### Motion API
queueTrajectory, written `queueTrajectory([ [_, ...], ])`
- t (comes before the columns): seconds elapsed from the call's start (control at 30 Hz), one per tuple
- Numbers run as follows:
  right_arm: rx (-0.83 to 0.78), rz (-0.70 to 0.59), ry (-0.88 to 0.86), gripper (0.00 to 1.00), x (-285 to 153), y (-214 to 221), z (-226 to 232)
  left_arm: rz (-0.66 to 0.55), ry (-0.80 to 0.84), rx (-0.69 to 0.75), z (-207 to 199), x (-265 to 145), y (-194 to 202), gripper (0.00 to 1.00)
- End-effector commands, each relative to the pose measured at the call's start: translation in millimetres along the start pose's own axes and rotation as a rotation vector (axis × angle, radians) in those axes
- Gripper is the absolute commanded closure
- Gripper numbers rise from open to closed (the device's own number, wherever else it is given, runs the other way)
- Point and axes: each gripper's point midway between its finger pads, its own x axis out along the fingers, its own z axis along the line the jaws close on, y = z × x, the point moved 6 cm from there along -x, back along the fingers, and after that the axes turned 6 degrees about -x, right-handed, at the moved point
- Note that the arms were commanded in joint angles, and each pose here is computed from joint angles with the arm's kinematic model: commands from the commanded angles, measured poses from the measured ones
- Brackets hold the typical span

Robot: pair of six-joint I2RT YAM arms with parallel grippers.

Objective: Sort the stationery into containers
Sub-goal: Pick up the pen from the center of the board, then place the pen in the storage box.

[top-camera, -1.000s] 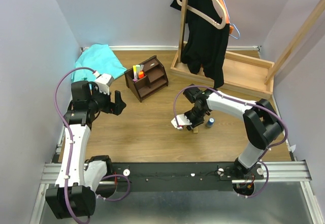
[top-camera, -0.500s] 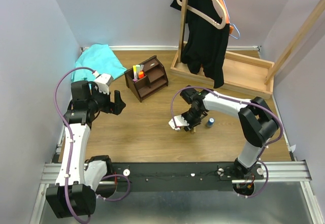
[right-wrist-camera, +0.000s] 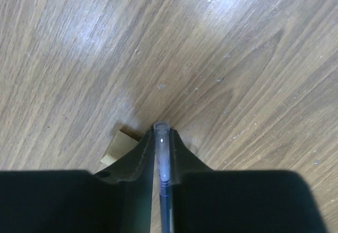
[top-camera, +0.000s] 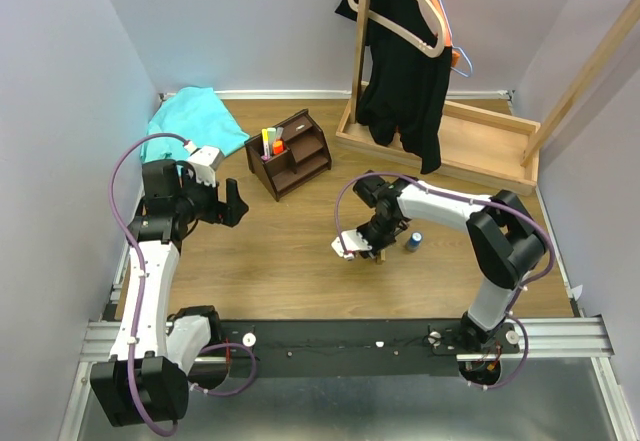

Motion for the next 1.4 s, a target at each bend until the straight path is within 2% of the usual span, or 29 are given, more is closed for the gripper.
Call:
queueTrajectory([
  [0.0,0.055,-0.01,-0.078,0.88,13,-1,11,-0.014,-0.011,-0.006,3,1,-5,0.05],
  [0.07,0.07,-0.041,-0.011,0.93,-9,-14,-11,-0.019,-0.011,0.001,3,2,-7,0.05],
  [0.3,0.094,-0.236,0.244,0.97,-105,-77,-111,-0.029,-0.005,-0.015,4,6,-13,0.05],
  [0.47,0.12,-0.355,0.375,0.99,-143,-106,-149,-0.038,-0.005,-0.015,5,6,-18,0.05],
  [0.6,0.168,-0.568,0.529,0.99,-162,-130,-178,-0.04,-0.013,-0.009,6,6,-18,0.05],
  [0.63,0.201,-0.604,0.532,0.99,-151,-129,-177,-0.037,-0.014,-0.013,6,6,-18,0.05],
  [0.67,0.189,-0.7,0.645,0.99,-173,-142,-192,-0.035,-0.016,-0.016,6,6,-17,0.05],
  [0.87,0.207,-1.055,0.944,0.99,-219,-167,-225,-0.026,-0.025,-0.018,8,5,-11,0.05],
  [0.97,0.21,-1.147,1.046,0.99,-229,-167,-240,-0.017,-0.029,-0.018,8,4,-7,0.05],
  [1.1,0.216,-1.202,1.11,0.99,-234,-165,-261,-0.007,-0.039,-0.019,8,1,-1,0.05],
  [1.37,0.265,-1.282,1.113,0.99,-220,-159,-296,0.003,-0.059,-0.031,12,0,6,0.05],
])
